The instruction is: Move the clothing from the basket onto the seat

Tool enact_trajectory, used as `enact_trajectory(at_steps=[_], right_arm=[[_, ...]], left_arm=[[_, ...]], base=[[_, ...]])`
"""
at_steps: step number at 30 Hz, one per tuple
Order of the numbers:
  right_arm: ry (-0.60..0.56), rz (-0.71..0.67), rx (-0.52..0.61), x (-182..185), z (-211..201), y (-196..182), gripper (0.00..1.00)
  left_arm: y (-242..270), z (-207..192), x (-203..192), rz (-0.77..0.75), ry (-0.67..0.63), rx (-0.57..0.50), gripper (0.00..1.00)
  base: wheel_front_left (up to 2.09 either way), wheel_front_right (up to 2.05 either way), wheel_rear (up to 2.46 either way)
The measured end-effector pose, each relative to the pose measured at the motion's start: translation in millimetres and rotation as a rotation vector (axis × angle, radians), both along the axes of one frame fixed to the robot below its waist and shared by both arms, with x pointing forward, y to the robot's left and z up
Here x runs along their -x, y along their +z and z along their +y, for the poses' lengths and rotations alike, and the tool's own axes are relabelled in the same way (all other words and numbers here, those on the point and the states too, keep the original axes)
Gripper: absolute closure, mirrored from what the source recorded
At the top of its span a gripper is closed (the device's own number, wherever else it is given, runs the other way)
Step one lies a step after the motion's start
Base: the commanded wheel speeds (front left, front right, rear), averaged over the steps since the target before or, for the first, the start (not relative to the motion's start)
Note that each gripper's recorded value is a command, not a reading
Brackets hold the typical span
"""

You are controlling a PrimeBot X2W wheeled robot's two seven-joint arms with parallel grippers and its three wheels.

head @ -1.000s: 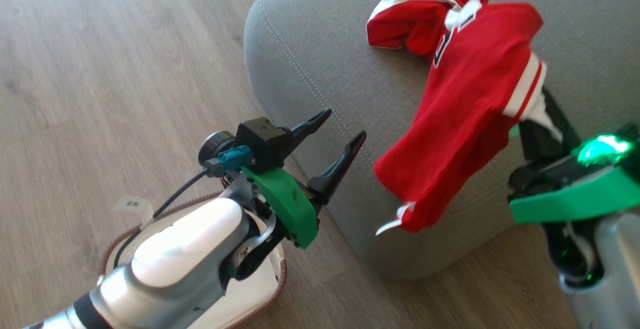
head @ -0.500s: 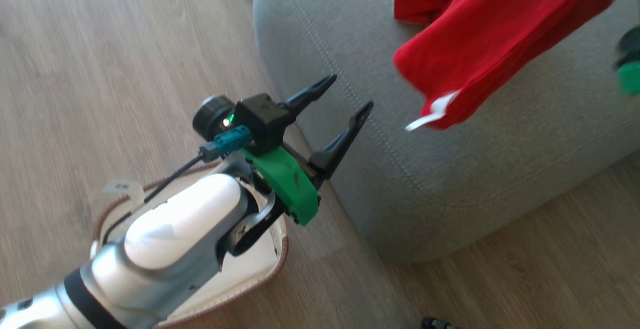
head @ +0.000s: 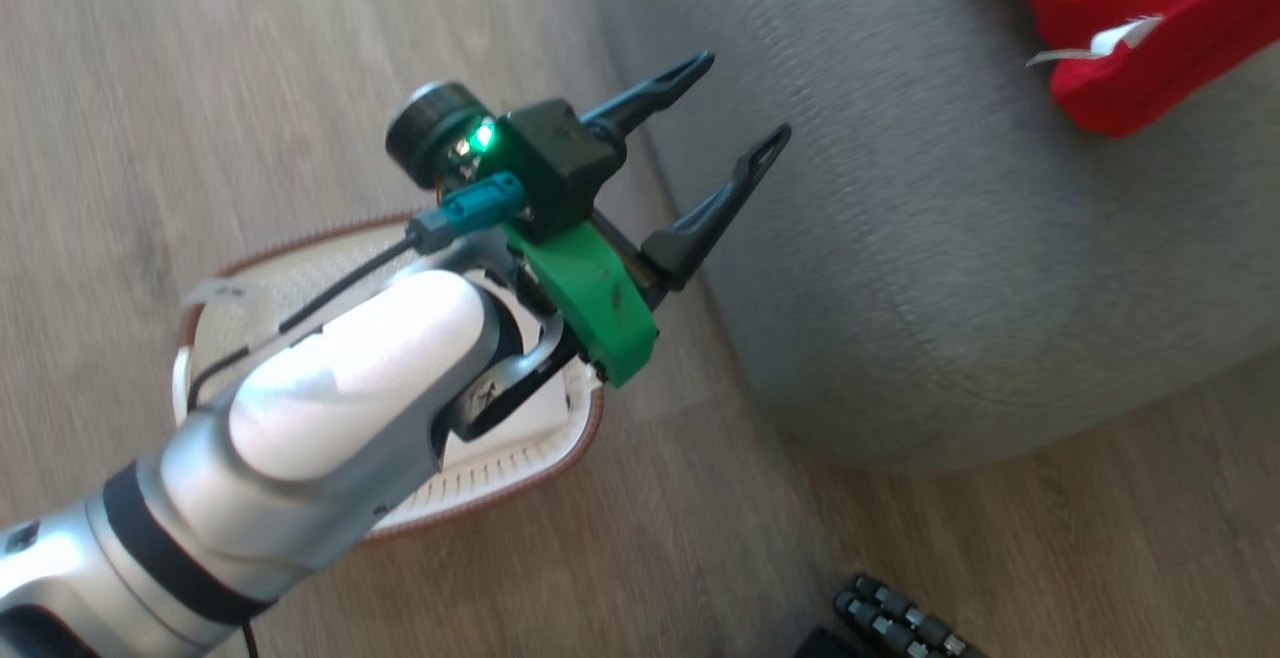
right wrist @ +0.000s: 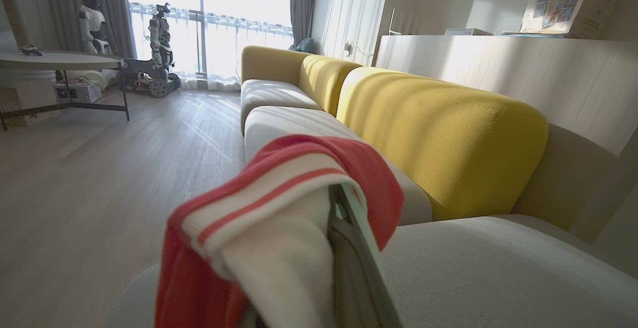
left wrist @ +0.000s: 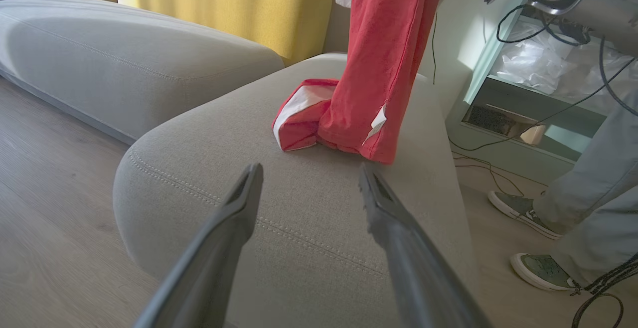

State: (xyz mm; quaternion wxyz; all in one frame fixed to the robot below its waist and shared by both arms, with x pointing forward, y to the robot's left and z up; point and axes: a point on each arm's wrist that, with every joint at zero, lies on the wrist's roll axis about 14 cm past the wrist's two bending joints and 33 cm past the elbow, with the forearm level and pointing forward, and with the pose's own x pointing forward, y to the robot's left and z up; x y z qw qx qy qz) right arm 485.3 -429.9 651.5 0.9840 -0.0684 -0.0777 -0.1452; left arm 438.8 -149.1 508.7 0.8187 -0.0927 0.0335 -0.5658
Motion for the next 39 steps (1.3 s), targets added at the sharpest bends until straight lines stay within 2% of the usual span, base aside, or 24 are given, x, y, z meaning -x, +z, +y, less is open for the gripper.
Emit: enact_trajectory(at_steps=[5, 11, 18, 22, 23, 24, 25, 39], right_arm=[[-0.064, 0.109, -0.012, -34.9, -16.8, -46.7, 1.00], [-0.055, 0.346, -0.022, -71.5, -1.2, -129.9, 1.00], [-0.095, 0.671, -0.087, -73.2, 2.7, -216.5, 1.00], [-0.117, 0.805, -0.132, -64.5, 4.3, -240.6, 0.42], [-0.116, 0.811, -0.134, -64.4, 4.9, -239.8, 0.20], [-0.115, 0.815, -0.136, -64.0, 5.6, -238.8, 0.07], [-0.114, 0.818, -0.135, -63.3, 5.9, -237.2, 0.00], [-0.070, 0.857, -0.182, -43.4, 17.6, -196.6, 0.00]], left_arm=[[-22.8, 11.6, -19.8, 0.031, 0.030, -0.020, 0.00], [-45.0, 29.2, -34.4, 0.065, 0.077, -0.043, 0.00], [-56.8, 45.4, -45.2, 0.079, 0.129, -0.054, 0.00], [-60.0, 51.4, -47.8, 0.079, 0.149, -0.062, 0.00], [-59.0, 52.1, -48.2, 0.076, 0.152, -0.061, 0.00], [-57.7, 52.5, -48.5, 0.071, 0.154, -0.061, 0.00], [-56.0, 52.6, -48.5, 0.066, 0.156, -0.060, 0.00], [-23.2, 44.3, -36.6, 0.013, 0.147, -0.040, 0.00]], base=[[0.00, 0.00, 0.00], [0.00, 0.00, 0.00], [0.00, 0.00, 0.00], [0.00, 0.00, 0.00], [0.00, 0.00, 0.00], [0.00, 0.00, 0.00], [0.00, 0.00, 0.00], [0.00, 0.00, 0.00]])
